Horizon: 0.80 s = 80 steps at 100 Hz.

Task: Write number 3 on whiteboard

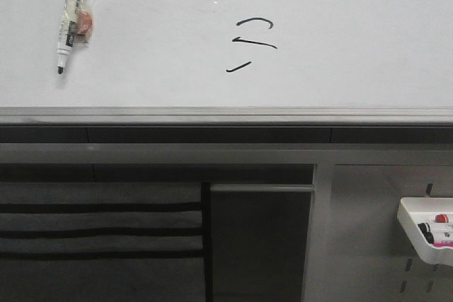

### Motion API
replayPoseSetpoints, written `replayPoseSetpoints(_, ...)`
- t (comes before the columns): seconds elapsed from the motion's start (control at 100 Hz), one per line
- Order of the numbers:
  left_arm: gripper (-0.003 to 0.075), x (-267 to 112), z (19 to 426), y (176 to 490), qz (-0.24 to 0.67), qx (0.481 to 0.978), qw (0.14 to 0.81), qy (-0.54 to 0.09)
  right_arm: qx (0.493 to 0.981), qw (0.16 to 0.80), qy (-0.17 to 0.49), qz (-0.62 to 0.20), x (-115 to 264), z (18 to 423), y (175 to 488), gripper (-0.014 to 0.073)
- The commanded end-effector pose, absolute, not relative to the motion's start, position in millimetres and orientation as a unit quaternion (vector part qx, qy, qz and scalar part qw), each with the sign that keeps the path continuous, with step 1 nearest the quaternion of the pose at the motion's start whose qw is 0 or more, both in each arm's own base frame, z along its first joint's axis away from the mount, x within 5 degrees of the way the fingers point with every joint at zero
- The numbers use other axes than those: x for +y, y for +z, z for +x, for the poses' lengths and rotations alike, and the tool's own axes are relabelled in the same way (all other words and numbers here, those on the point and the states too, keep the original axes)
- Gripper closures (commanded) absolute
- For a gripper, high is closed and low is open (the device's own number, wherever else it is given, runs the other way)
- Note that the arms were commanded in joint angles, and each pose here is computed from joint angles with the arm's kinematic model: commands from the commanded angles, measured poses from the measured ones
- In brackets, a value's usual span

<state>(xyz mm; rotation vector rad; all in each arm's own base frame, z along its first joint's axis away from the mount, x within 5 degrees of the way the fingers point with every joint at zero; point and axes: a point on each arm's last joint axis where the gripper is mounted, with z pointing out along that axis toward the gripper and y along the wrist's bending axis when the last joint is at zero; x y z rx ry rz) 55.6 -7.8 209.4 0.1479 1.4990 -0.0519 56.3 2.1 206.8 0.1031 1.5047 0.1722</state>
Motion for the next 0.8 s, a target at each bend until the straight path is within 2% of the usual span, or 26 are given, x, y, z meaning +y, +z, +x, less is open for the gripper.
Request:
replayPoseSetpoints(0.0, 0.0738, -4.0, 52.8, 215.4, 0.043, 0.650, 0.758, -0.020, 0.651, 0.754, 0.079, 0.037, 3.0, 54.7, 208.4, 0.0669)
replayPoseSetpoints(0.21, 0.0738, -5.9, 52.5, 216.1, 0.022, 0.648, 0.759, -0.061, 0.651, 0.754, 0.079, 0.037, 3.0, 54.7, 208.4, 0.0669)
replayPoseSetpoints(0.79, 0.0738, -6.1, 52.5, 215.6, 0.025, 0.650, 0.757, -0.059, 0.651, 0.754, 0.079, 0.037, 3.0, 54.7, 208.4, 0.0669)
